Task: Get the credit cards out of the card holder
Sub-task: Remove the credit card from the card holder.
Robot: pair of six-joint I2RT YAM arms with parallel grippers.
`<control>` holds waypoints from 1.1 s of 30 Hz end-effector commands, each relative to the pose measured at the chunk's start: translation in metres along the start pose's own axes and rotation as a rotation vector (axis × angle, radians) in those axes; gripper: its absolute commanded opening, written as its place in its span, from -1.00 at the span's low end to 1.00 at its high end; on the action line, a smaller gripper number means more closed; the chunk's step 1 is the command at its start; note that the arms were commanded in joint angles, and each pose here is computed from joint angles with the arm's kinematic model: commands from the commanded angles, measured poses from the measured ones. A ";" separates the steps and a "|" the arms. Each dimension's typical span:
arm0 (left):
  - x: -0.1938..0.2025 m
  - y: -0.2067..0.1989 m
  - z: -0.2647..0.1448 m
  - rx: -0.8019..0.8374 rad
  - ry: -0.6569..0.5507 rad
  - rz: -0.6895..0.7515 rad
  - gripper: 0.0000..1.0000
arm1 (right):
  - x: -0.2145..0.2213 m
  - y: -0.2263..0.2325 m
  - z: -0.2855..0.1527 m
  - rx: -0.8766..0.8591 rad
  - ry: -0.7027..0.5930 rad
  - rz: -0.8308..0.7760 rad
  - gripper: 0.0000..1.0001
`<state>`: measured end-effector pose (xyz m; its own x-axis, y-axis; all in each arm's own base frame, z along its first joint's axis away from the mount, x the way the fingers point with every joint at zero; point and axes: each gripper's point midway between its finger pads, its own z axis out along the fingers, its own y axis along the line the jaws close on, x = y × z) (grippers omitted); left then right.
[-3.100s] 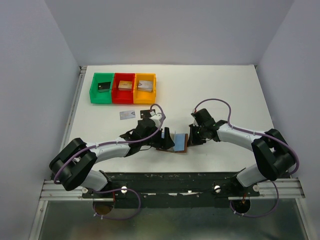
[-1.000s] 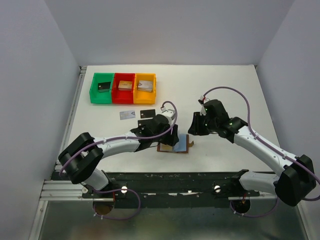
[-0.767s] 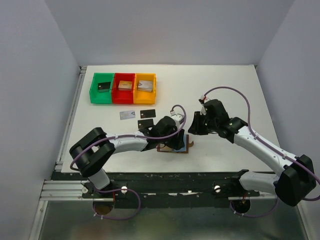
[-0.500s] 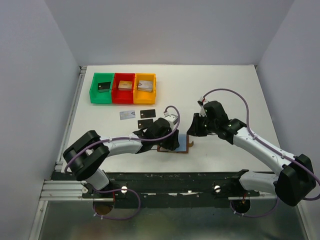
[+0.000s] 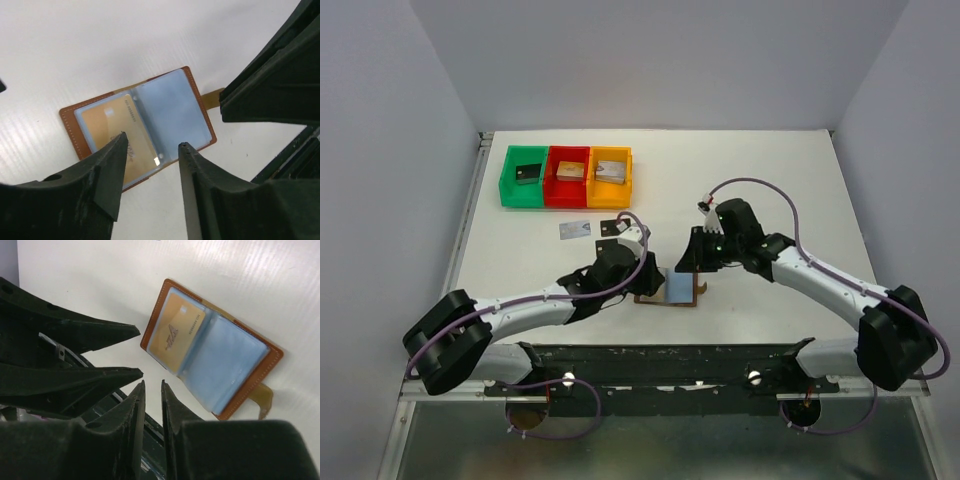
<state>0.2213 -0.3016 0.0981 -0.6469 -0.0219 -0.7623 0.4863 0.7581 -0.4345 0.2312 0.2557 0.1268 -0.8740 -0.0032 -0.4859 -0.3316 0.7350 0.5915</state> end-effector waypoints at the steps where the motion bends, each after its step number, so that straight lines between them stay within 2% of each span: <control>1: 0.010 0.046 -0.009 -0.210 -0.023 -0.070 0.00 | -0.002 0.026 0.019 -0.128 0.048 0.006 -0.46; 6: 0.026 0.066 -0.012 -0.272 0.002 -0.112 -0.19 | 0.010 0.020 0.044 -0.168 0.083 0.048 -0.28; 12: 0.025 0.073 -0.006 -0.286 -0.002 -0.121 -0.45 | 0.023 0.008 0.068 -0.182 0.120 0.114 -0.28; 24: 0.029 0.070 0.003 -0.267 0.018 -0.123 -0.63 | 0.042 -0.016 0.083 -0.114 0.159 0.145 -0.28; 33: 0.014 0.064 -0.005 -0.226 -0.063 -0.127 -0.69 | 0.054 -0.030 0.090 -0.073 0.182 0.158 -0.27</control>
<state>0.2328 -0.2481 0.0428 -0.7044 -0.1026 -0.7024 0.2435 0.8946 -0.3748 0.2265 0.2967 0.0358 -0.9652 -0.0183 -0.2608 -0.2054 0.6704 0.7130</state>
